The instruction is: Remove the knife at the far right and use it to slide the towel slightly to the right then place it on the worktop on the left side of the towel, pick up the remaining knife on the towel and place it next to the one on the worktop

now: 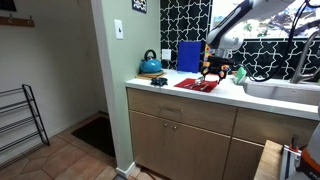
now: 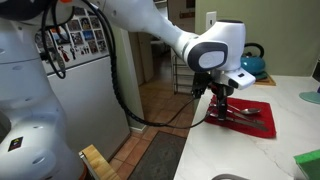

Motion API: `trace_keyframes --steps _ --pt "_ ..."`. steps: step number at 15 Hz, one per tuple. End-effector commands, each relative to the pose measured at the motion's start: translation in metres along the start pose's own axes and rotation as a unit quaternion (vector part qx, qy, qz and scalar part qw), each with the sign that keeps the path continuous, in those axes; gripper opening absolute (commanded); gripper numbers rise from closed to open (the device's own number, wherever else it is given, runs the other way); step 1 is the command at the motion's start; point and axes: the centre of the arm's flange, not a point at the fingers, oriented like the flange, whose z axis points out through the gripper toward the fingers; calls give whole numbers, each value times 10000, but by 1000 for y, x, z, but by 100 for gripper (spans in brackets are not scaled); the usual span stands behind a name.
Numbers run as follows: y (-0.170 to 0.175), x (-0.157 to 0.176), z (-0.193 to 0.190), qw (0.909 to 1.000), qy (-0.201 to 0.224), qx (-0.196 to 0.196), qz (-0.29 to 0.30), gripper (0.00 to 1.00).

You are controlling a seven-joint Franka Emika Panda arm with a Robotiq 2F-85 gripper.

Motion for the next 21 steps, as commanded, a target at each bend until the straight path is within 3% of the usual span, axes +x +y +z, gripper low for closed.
trace_keyframes --steps 1,5,7,11,14,17,21 --pt "-11 17 15 9996 8 39 295 100" --pt "-20 25 21 9990 8 14 444 74" --pt "-24 28 22 9988 36 4 484 51" --pt "-29 30 26 9985 54 -53 540 44" --pt "-32 29 30 9985 33 -89 543 50" --pt "-33 30 34 9984 23 -119 550 38" --pt "-35 28 38 9982 -10 -184 573 33"
